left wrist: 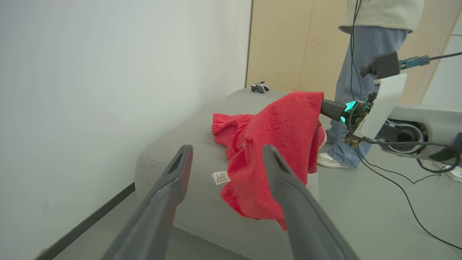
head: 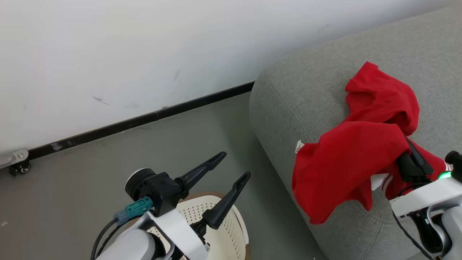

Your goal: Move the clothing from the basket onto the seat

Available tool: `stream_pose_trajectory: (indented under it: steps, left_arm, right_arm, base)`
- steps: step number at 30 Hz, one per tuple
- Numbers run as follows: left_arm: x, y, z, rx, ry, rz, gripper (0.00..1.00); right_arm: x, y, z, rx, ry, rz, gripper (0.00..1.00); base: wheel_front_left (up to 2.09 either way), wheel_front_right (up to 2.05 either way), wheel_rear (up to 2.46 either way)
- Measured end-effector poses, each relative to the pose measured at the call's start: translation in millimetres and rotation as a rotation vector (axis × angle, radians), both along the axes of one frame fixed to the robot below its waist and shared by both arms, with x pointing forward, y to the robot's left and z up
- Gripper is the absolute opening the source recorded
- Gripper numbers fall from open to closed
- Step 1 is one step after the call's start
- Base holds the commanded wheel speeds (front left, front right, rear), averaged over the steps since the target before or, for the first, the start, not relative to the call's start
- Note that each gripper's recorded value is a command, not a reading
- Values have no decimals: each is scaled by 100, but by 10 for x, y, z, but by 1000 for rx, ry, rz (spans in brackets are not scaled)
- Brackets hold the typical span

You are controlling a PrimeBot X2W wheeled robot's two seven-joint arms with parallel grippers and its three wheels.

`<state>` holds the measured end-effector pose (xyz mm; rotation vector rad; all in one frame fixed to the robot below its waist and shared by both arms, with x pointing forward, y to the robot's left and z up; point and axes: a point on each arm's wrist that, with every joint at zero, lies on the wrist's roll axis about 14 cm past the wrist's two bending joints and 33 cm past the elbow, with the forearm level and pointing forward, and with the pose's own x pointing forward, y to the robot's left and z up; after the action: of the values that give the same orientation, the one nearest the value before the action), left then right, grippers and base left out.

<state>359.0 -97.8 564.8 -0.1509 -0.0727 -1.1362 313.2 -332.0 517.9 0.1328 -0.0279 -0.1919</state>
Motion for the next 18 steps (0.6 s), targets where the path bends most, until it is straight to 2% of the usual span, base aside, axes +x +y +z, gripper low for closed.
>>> stream_pose_trajectory:
  steps: [6, 18]
  left_arm:
    - [79, 39, -32, -6, 12, 13, 100]
    - [306, 190, -59, -19, 14, 57, 100]
  right_arm:
    - [176, -78, 180, -29, -19, 1, 0]
    - [622, -731, 1201, -141, -178, -114, 0]
  base:
    - [0, 0, 0]
    - [0, 0, 0]
